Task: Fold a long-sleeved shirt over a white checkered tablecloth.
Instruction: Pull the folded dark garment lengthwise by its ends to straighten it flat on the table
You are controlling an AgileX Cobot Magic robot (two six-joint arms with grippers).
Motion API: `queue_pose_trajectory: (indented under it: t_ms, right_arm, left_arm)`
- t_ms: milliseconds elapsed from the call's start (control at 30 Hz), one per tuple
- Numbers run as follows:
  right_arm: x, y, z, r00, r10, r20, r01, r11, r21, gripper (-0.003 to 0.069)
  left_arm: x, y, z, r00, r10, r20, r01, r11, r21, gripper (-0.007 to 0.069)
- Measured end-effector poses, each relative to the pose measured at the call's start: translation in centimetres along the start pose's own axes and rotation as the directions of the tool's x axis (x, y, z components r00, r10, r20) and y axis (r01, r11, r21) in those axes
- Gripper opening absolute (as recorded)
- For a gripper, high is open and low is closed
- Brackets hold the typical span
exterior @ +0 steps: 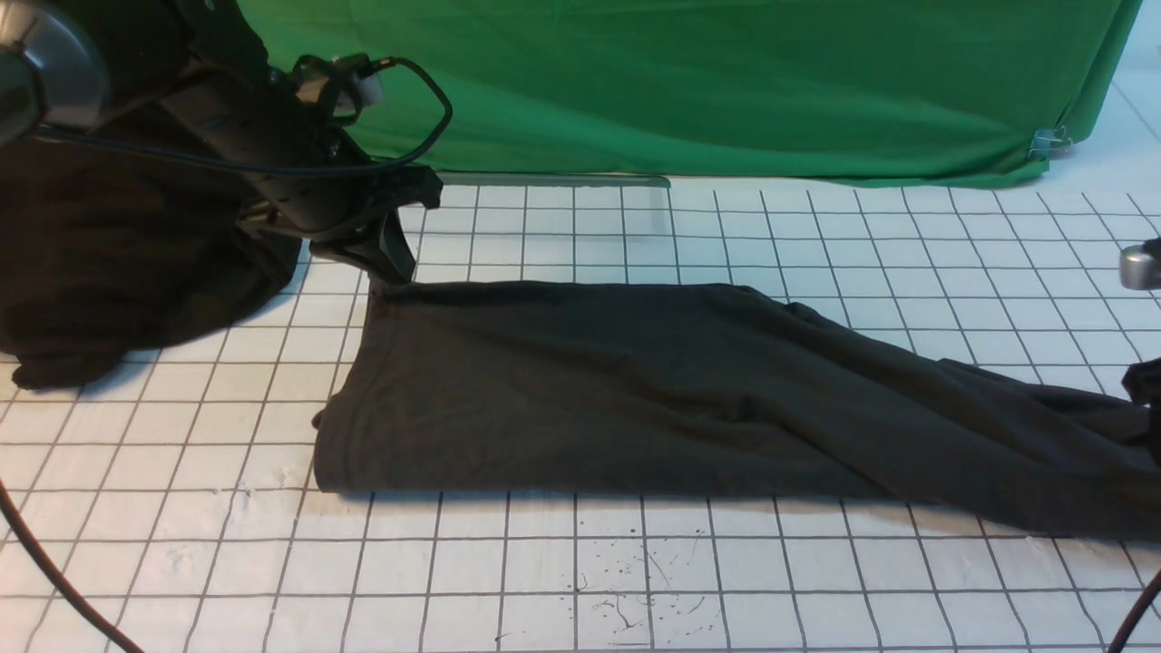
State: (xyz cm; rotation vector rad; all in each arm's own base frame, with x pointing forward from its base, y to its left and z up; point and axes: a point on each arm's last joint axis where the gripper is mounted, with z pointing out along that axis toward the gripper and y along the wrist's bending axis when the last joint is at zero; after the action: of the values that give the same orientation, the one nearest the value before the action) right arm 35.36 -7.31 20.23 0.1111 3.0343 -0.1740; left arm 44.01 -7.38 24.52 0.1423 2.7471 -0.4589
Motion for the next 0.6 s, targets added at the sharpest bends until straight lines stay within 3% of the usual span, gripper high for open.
queue_pose_trajectory:
  t_ms: [267,367,467,600]
  right_arm:
    - [0.3,-0.5,4.6,0.994,0.019,-0.107,-0.021,1.000,-0.018,0.0472]
    - [0.2,-0.5,4.6,0.995,0.020,-0.101,-0.022,0.999,-0.023,0.0408]
    - [-0.2,-0.5,4.2,0.996,0.014,-0.091,-0.017,0.999,-0.027,0.0246]
    - [-0.3,-0.6,3.7,0.997,0.013,-0.077,-0.015,1.000,-0.026,0.0177]
  left_arm:
    - [-0.2,0.0,0.0,1.000,0.000,0.023,0.000,1.000,-0.003,0.0001]
    - [-0.2,0.0,0.0,1.000,0.000,0.023,0.000,1.000,-0.003,0.0001]
    - [-0.2,0.0,0.0,1.000,0.000,0.024,0.000,1.000,-0.003,0.0001]
    - [-0.2,0.0,0.0,1.000,-0.001,0.024,0.001,1.000,-0.002,0.0001]
